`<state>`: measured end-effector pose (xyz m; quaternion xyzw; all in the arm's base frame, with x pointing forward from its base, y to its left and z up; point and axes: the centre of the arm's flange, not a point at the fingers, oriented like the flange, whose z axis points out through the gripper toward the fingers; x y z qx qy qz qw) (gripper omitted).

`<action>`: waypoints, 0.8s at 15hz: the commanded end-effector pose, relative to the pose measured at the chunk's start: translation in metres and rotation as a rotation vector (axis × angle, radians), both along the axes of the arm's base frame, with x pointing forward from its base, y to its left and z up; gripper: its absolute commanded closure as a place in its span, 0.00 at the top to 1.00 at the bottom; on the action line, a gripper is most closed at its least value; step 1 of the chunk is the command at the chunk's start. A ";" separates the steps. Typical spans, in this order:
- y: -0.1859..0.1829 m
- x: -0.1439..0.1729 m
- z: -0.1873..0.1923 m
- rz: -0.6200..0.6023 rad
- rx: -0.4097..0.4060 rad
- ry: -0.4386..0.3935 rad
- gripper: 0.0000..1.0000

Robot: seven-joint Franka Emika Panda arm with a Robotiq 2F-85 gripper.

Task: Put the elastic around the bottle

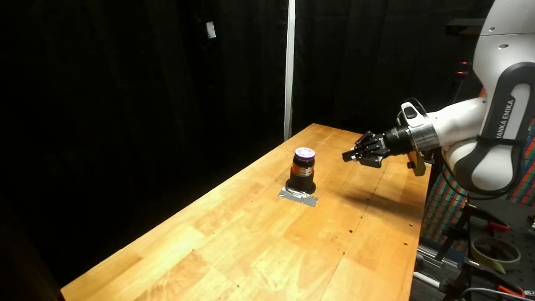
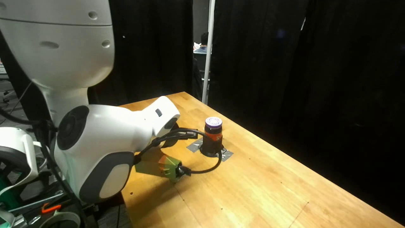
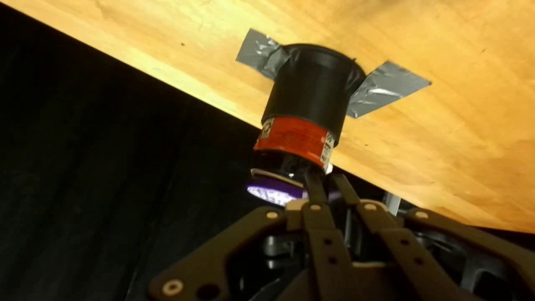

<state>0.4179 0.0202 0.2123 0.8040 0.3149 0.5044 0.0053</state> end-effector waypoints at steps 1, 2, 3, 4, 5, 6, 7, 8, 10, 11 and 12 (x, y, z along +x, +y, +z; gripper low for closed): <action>-0.004 -0.018 -0.015 -0.007 0.037 -0.142 0.13; -0.004 -0.015 -0.011 -0.014 0.040 -0.160 0.13; -0.003 -0.007 0.000 -0.030 0.045 -0.166 0.12; -0.004 -0.002 0.011 -0.043 0.027 -0.152 0.13; -0.002 0.002 0.030 -0.075 0.005 -0.108 0.38; 0.002 0.008 0.045 -0.111 -0.020 -0.058 0.39; 0.006 0.009 0.062 -0.147 -0.071 -0.008 0.46; 0.014 0.013 0.083 -0.194 -0.098 0.034 0.53; 0.028 0.020 0.103 -0.281 -0.140 0.115 0.69; 0.030 0.022 0.114 -0.322 -0.154 0.156 0.77; 0.033 0.021 0.124 -0.365 -0.161 0.194 0.84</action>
